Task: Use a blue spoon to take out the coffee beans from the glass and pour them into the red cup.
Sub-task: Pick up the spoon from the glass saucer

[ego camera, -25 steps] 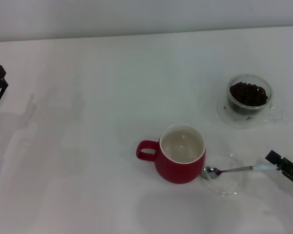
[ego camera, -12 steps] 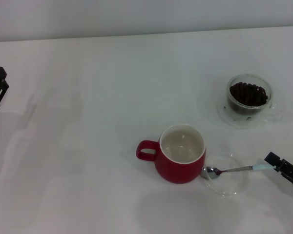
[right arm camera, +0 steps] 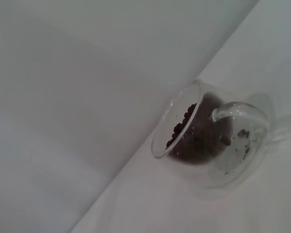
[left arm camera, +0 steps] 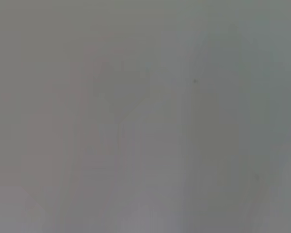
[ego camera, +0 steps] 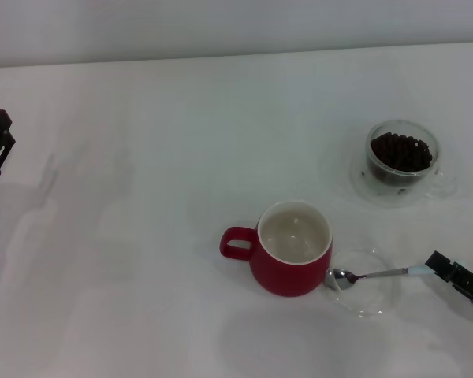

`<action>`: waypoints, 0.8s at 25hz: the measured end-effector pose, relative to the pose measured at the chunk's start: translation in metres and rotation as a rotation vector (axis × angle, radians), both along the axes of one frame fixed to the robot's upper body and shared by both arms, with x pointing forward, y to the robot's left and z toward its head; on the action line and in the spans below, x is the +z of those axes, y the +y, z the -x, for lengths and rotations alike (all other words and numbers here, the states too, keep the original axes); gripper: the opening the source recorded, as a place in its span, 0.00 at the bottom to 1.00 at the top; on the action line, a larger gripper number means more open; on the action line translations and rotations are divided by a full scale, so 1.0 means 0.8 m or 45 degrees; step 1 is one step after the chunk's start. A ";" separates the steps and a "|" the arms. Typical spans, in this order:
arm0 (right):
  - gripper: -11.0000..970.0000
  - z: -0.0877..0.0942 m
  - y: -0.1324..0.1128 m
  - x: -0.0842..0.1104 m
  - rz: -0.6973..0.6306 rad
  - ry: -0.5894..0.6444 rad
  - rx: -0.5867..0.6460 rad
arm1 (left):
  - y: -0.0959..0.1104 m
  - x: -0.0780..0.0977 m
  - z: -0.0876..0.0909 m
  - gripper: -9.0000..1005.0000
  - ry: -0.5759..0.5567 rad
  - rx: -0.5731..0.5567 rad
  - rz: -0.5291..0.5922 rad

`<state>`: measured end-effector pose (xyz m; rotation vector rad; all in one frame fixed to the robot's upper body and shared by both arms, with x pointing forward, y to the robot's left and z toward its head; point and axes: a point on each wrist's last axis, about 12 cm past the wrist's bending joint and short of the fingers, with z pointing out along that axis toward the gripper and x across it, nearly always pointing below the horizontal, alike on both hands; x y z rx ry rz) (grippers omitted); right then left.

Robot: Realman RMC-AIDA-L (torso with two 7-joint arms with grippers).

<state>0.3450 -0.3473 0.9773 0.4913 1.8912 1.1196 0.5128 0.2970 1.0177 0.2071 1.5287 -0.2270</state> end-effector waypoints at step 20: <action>0.46 -0.007 0.006 -0.001 -0.017 0.004 0.002 | -0.002 -0.003 -0.002 0.73 0.025 -0.002 -0.004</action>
